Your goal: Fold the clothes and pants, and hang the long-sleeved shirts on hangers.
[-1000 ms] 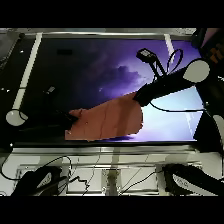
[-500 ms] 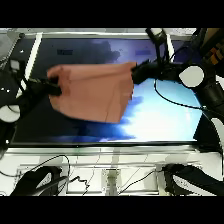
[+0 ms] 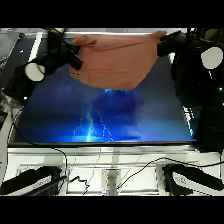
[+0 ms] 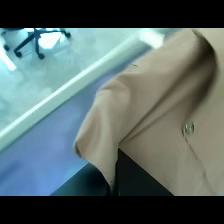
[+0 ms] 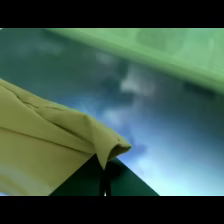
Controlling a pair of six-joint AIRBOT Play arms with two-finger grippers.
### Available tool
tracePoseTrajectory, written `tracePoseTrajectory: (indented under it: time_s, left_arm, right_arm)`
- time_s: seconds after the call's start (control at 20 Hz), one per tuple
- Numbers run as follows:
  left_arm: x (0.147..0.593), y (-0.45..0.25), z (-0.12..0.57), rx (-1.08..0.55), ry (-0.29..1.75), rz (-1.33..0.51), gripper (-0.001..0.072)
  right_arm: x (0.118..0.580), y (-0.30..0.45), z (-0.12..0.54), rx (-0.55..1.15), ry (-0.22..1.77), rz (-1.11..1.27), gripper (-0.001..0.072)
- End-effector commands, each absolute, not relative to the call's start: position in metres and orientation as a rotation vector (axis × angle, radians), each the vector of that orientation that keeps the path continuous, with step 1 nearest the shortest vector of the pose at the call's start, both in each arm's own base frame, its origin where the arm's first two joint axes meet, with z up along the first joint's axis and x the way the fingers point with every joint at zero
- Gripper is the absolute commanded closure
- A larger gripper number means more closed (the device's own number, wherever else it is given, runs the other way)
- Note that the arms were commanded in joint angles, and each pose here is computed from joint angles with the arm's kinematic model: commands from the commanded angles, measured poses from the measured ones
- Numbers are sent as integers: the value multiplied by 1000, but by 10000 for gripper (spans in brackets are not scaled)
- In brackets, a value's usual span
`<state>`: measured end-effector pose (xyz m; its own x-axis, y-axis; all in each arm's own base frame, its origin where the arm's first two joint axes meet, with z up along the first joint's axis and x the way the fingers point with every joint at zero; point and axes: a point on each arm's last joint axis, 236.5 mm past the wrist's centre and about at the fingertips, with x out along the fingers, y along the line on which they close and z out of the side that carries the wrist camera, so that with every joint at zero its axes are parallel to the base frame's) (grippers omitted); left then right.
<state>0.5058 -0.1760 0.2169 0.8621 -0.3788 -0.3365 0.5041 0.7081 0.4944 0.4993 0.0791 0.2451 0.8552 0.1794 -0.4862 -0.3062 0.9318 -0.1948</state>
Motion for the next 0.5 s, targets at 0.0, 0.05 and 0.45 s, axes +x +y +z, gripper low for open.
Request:
tracePoseTrajectory:
  time_s: [0.0, 0.05, 0.45]
  left_arm:
    - [490, -163, 159, 726, 498, -501, 690]
    - [480, -160, 139, 654, 594, -497, 691]
    - [350, -152, 16, 540, 910, -569, 690]
  right_arm:
    - [468, 60, 158, -345, 832, 299, 705]
    - [454, 65, 131, -348, 921, 327, 705]
    - [320, 119, 27, -291, 1152, 506, 706]
